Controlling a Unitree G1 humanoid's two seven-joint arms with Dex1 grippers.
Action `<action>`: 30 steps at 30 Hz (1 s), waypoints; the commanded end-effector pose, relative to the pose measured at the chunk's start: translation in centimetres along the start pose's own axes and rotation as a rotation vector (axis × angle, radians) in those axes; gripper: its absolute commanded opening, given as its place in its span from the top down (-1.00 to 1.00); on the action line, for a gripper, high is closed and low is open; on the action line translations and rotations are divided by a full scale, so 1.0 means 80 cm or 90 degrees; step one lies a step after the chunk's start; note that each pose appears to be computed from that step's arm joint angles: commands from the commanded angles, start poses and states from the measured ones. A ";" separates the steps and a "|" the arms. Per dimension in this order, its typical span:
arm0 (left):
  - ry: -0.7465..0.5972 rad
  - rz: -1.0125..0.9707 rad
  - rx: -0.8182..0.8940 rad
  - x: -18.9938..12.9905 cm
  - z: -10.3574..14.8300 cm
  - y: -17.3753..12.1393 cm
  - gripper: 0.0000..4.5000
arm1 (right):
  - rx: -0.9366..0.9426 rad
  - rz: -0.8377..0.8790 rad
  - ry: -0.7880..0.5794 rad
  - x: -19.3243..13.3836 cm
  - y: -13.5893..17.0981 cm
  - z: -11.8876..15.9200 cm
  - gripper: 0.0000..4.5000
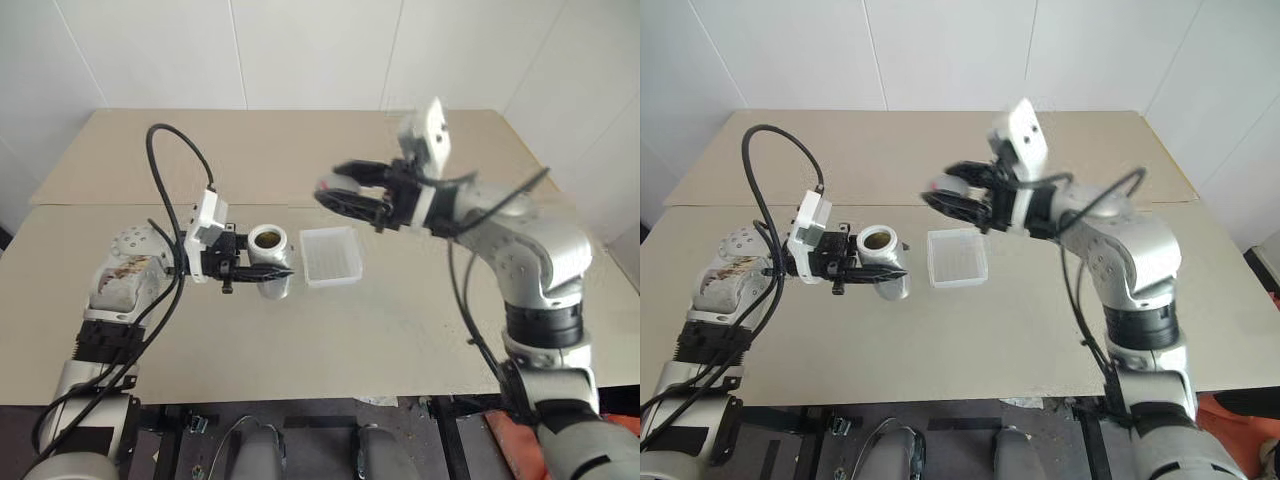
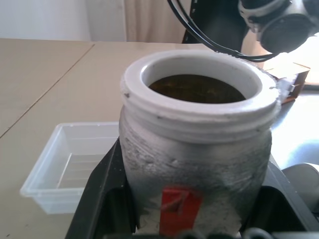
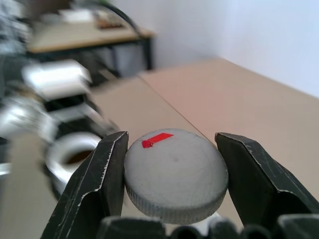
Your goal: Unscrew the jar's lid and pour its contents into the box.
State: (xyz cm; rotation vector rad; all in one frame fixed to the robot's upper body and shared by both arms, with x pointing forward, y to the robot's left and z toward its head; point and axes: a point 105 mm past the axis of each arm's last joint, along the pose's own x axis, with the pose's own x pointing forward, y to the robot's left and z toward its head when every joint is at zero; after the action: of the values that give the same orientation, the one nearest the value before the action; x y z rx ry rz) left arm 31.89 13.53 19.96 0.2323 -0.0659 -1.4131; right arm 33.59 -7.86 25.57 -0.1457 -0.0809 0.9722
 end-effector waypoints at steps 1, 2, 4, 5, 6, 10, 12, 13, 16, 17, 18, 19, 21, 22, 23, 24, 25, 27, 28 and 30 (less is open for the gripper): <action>-0.019 0.051 0.039 -0.009 0.016 0.011 0.13 | -0.025 -0.111 0.005 -0.038 -0.030 -0.025 -0.21; -0.020 0.064 0.042 -0.010 0.017 0.013 0.13 | -0.019 -0.138 0.029 -0.047 -0.036 -0.045 -0.21; -0.022 0.086 0.046 -0.011 0.018 0.018 0.13 | -0.009 -0.187 0.072 -0.062 -0.043 -0.083 -0.21; -0.022 0.096 0.048 -0.011 0.018 0.020 0.13 | 0.003 -0.210 0.091 -0.066 -0.046 -0.100 -0.21; -0.020 0.106 0.051 -0.011 0.018 0.022 0.13 | 0.010 -0.233 0.108 -0.069 -0.049 -0.118 -0.21; -0.023 0.127 0.056 -0.009 0.018 0.026 0.13 | 0.019 -0.314 0.143 -0.074 -0.059 -0.161 -0.21; -0.026 0.131 0.058 -0.008 0.019 0.026 0.13 | 0.020 -0.349 0.157 -0.075 -0.065 -0.176 -0.21; -0.027 0.133 0.058 -0.007 0.019 0.026 0.13 | 0.020 -0.357 0.166 -0.075 -0.066 -0.182 -0.21; -0.028 0.136 0.059 -0.007 0.019 0.025 0.13 | 0.021 -0.355 0.190 -0.075 -0.062 -0.195 -0.63; -0.028 0.139 0.060 -0.007 0.019 0.025 0.13 | 0.021 -0.344 0.191 -0.076 -0.059 -0.195 -0.81; -0.026 0.143 0.060 -0.008 0.018 0.026 0.13 | 0.019 -0.334 0.192 -0.076 -0.056 -0.193 -0.93; -0.023 0.149 0.064 -0.009 0.018 0.027 0.13 | 0.018 -0.325 0.193 -0.078 -0.053 -0.190 -0.98; -0.007 0.173 0.084 -0.012 0.016 0.032 0.13 | 0.008 -0.299 0.205 -0.084 -0.048 -0.180 -0.98; 0.000 0.182 0.091 -0.012 0.015 0.035 0.13 | 0.006 -0.290 0.211 -0.086 -0.046 -0.177 -0.98; 0.019 0.200 0.121 -0.012 0.014 0.040 0.13 | 0.006 -0.272 0.210 -0.090 -0.043 -0.168 -0.98; 0.042 0.219 0.152 -0.011 0.012 0.045 0.13 | 0.010 -0.254 0.209 -0.092 -0.039 -0.157 -0.98; 0.081 0.249 0.203 -0.009 0.010 0.055 0.13 | 0.011 -0.228 0.211 -0.093 -0.034 -0.142 -0.98; 0.136 0.291 0.302 -0.003 0.011 0.070 0.13 | 0.024 -0.178 0.214 -0.090 -0.023 -0.109 -0.98; 0.159 0.314 0.387 0.005 0.017 0.079 0.13 | 0.039 -0.140 0.214 -0.087 -0.017 -0.092 -0.98; 0.172 0.329 0.513 0.019 0.027 0.086 0.13 | 0.066 -0.094 0.218 -0.084 -0.009 -0.074 -0.98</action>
State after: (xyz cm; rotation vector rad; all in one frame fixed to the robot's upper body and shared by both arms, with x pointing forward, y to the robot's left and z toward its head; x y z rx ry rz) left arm 38.43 13.84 21.16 0.8453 -0.2859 -0.8281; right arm 32.34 -15.10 18.29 -0.2315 0.2756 0.7185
